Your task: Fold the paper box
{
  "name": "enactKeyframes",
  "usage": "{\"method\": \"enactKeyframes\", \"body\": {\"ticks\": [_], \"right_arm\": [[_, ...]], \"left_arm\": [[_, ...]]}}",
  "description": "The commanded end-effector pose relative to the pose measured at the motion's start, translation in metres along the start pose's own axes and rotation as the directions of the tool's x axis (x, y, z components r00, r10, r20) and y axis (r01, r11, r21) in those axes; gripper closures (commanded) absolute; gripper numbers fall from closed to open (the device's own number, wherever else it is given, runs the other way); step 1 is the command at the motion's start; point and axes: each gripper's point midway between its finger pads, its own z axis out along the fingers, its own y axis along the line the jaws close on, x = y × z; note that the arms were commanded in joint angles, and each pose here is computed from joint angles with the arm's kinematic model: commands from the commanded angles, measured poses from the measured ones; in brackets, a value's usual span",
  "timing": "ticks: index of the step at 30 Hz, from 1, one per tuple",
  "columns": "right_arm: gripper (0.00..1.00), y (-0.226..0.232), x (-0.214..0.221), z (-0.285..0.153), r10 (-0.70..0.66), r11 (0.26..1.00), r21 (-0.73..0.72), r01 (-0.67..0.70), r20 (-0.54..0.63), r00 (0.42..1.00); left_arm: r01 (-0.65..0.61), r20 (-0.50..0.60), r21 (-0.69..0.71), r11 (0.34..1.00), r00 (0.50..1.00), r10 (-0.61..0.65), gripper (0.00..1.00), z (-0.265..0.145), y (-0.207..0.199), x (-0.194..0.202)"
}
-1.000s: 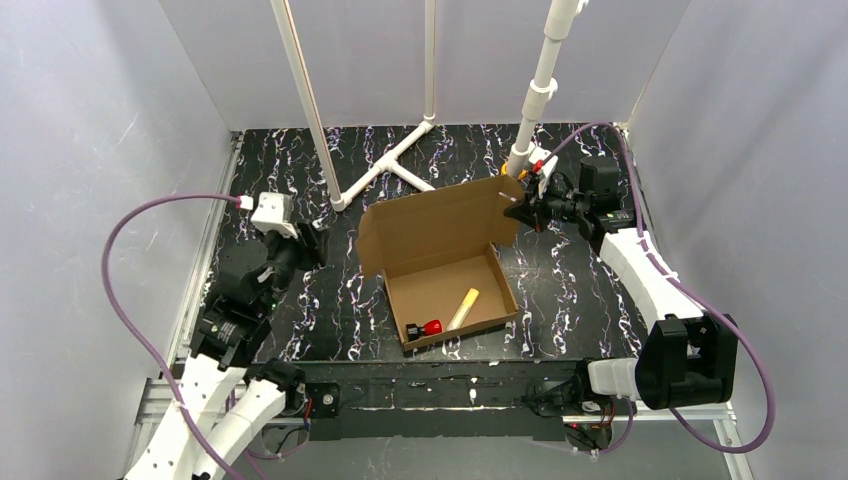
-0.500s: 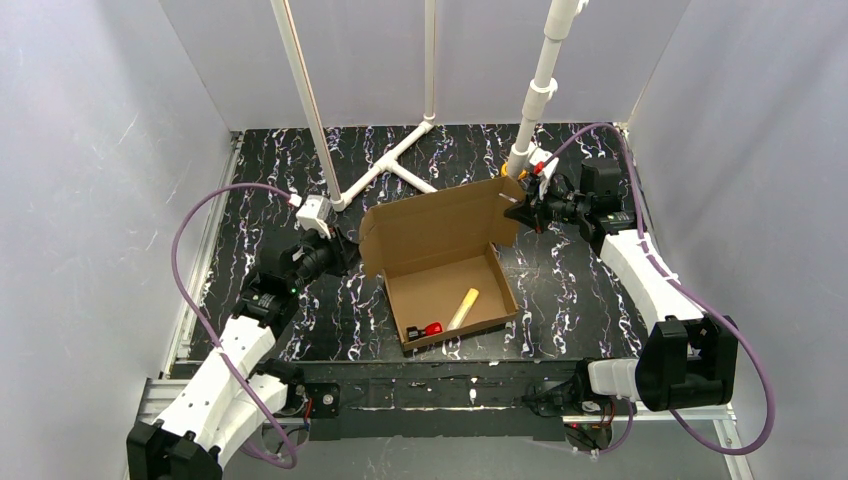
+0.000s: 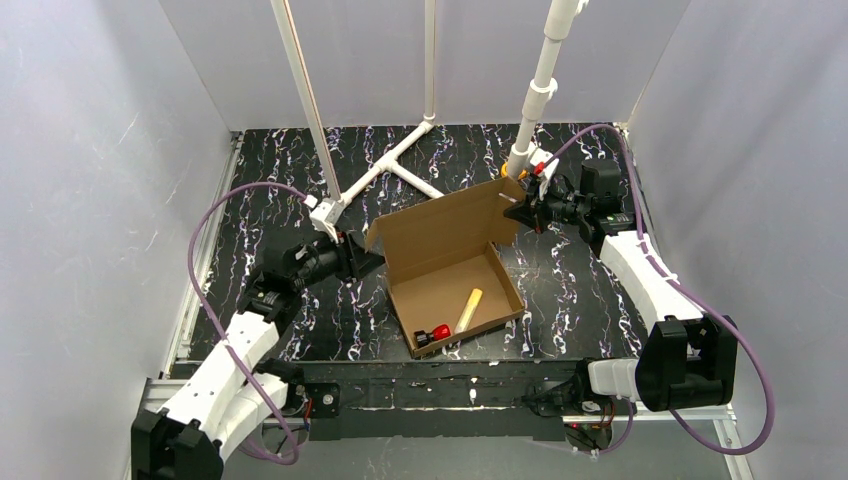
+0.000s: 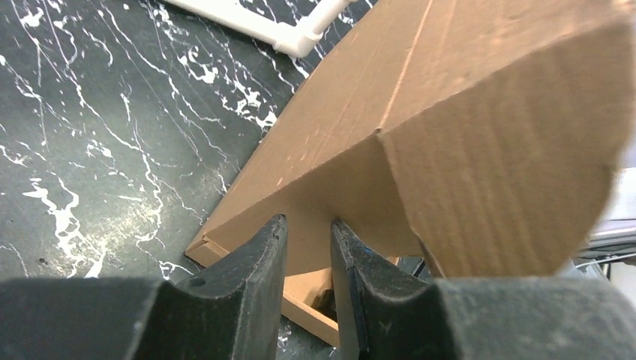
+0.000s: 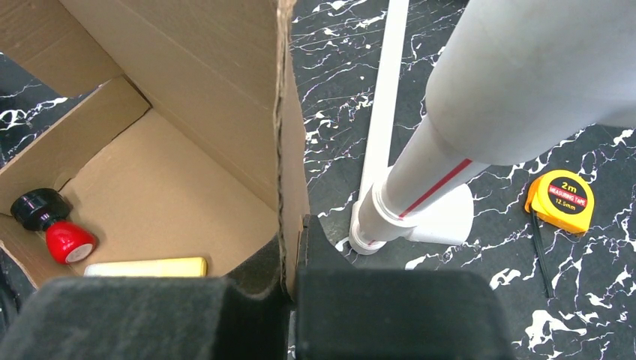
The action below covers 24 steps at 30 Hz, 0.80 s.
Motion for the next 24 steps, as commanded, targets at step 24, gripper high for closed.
{"method": "enactKeyframes", "body": {"ticks": [24], "right_arm": [[0.99,0.020,0.012,0.001,0.048,0.995,-0.083,-0.047,0.013,0.999]], "left_arm": [[-0.082,-0.032,0.082,0.993,0.996,0.085,0.65,0.024,0.013,0.016]]}}
